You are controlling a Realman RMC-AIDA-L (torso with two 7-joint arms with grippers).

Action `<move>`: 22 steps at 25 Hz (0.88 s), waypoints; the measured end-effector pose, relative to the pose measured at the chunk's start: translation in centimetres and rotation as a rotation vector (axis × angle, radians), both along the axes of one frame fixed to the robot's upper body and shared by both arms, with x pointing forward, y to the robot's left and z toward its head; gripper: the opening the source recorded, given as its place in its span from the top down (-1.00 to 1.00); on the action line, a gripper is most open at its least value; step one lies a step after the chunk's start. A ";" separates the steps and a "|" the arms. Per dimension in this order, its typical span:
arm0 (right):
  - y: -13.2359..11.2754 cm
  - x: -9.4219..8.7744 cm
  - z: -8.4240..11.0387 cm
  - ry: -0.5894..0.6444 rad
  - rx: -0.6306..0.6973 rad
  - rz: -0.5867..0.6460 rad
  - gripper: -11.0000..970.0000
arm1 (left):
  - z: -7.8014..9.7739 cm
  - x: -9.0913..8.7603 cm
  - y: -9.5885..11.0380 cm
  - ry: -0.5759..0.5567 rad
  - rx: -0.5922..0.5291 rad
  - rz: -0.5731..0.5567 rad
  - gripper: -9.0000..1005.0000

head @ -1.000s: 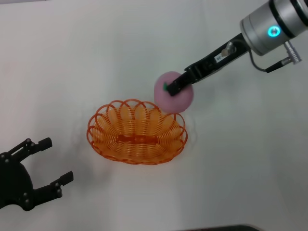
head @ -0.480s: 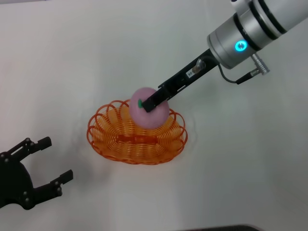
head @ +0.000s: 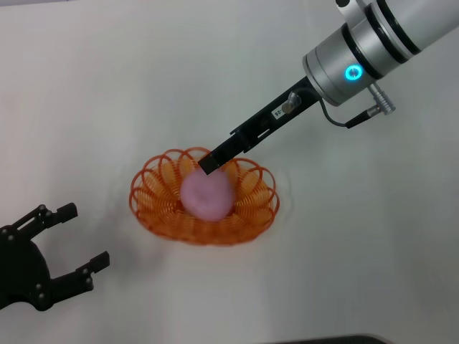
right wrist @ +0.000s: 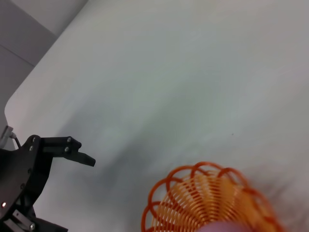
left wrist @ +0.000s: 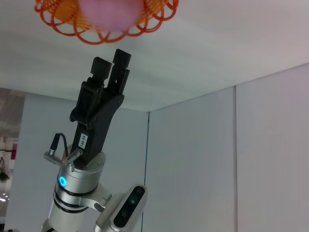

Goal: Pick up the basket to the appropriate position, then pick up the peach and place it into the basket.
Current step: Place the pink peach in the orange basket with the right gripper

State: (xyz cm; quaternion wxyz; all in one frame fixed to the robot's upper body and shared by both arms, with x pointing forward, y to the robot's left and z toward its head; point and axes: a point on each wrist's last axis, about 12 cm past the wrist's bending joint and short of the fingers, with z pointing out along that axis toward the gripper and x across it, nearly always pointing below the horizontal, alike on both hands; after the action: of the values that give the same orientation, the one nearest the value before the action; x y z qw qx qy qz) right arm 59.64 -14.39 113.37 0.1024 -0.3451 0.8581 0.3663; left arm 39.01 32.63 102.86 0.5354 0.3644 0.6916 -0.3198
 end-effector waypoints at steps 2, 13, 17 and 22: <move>0.0 0.0 -0.1 0.001 0.002 0.001 -0.14 | 0.0 0.0 0.0 0.000 0.000 0.000 -0.74; -3.0 -1.2 -0.7 -0.085 0.206 -0.017 -0.37 | -0.1 -0.1 -0.3 0.012 -0.033 0.005 -0.74; -5.9 -2.6 -1.4 -0.172 0.344 -0.044 -0.36 | -0.2 0.1 -0.5 0.029 -0.067 0.015 -0.74; -9.6 -6.0 -3.3 -0.360 0.468 -0.015 -0.36 | -0.2 0.3 -0.8 0.055 -0.095 0.017 -0.74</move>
State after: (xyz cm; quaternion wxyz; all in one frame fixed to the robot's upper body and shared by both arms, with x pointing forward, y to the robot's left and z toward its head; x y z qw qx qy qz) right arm 53.65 -23.95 110.10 0.3324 -0.3652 0.7209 0.4863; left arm 39.27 31.88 102.63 0.5356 0.3238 0.6932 -0.3574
